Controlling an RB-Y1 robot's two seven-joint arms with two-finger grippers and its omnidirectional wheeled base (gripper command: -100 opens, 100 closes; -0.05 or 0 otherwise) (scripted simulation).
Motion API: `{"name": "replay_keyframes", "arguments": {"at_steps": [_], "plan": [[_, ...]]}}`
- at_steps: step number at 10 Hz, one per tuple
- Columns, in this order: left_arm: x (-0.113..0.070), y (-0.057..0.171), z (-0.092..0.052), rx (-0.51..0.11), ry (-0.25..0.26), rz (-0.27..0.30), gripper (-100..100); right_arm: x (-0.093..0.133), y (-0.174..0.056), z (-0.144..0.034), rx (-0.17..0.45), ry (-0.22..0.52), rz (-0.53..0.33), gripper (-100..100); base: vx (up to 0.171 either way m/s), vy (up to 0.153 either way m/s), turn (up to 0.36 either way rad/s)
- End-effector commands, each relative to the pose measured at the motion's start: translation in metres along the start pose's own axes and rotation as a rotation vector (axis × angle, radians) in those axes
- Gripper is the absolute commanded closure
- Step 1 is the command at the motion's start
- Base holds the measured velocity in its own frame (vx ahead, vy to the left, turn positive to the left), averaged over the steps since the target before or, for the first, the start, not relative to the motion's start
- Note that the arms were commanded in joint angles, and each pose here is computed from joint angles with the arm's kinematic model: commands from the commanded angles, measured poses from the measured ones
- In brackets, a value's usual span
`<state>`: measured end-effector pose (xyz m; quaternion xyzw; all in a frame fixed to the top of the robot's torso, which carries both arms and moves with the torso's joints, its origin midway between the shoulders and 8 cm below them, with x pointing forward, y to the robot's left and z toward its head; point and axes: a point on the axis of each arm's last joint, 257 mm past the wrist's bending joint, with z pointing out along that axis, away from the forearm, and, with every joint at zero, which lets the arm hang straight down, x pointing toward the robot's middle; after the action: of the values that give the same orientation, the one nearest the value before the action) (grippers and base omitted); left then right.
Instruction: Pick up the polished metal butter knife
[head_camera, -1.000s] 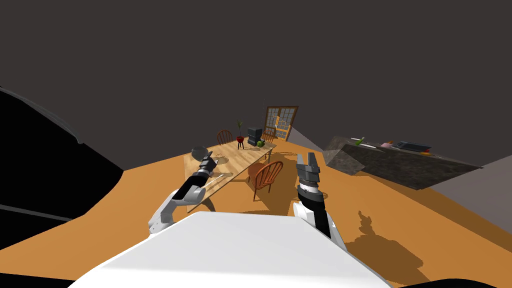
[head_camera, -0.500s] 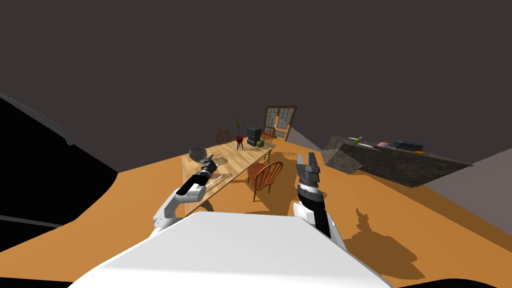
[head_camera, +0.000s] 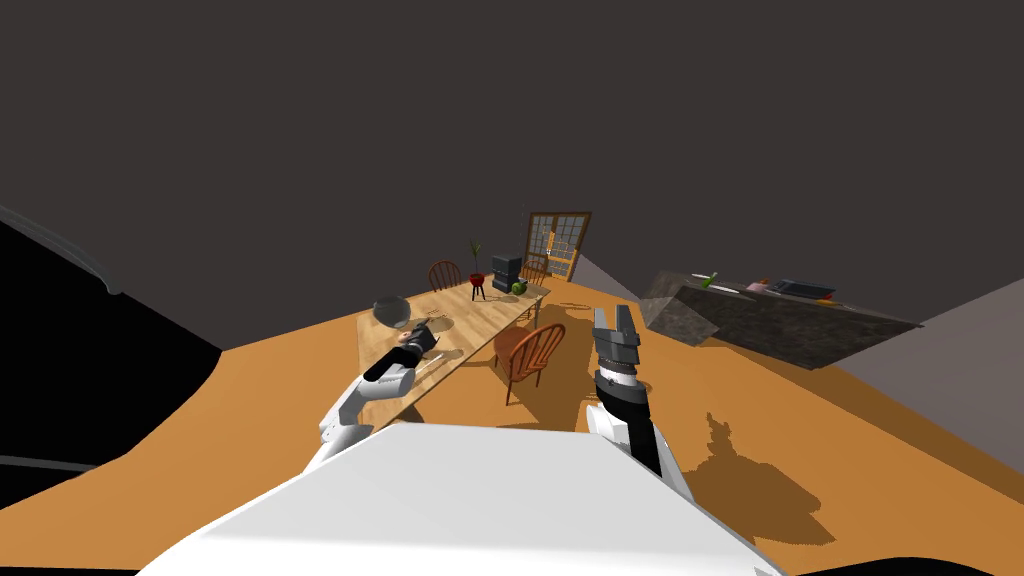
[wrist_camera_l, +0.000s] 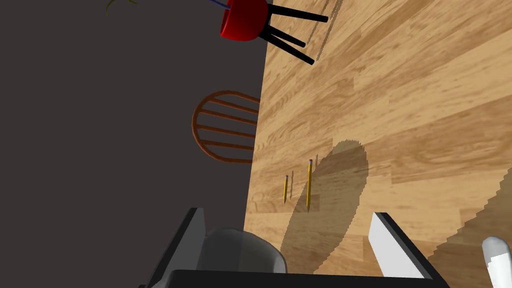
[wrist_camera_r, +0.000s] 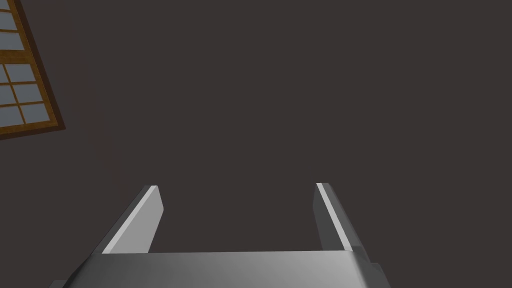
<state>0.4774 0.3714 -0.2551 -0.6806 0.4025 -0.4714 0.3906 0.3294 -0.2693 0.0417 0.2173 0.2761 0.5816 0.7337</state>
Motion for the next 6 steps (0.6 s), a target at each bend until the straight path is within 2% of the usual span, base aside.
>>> {"name": "replay_keyframes", "arguments": {"at_steps": [1,2,3,4,6], "plan": [[-0.011,0.013,0.001,-0.048,-0.02,-0.021,-100,0.0,0.0,0.0,0.0,0.0,0.0,0,0.023,0.009,-0.026],[-0.021,0.027,0.006,-0.098,-0.042,-0.06,-100,0.0,0.0,0.0,0.0,0.0,0.0,0,0.023,0.008,-0.045],[-0.023,0.032,0.006,-0.115,-0.049,-0.06,-100,0.0,0.0,0.0,0.0,0.0,0.0,0,0.02,0.011,-0.021],[-0.032,0.045,0.01,-0.158,-0.07,-0.099,-100,0.0,0.0,0.0,0.0,0.0,0.0,0,0.022,0.014,-0.042],[-0.035,0.053,0.008,-0.188,-0.081,-0.099,-100,0.0,0.0,0.0,0.0,0.0,0.0,0,0.018,0.007,-0.014]]}}
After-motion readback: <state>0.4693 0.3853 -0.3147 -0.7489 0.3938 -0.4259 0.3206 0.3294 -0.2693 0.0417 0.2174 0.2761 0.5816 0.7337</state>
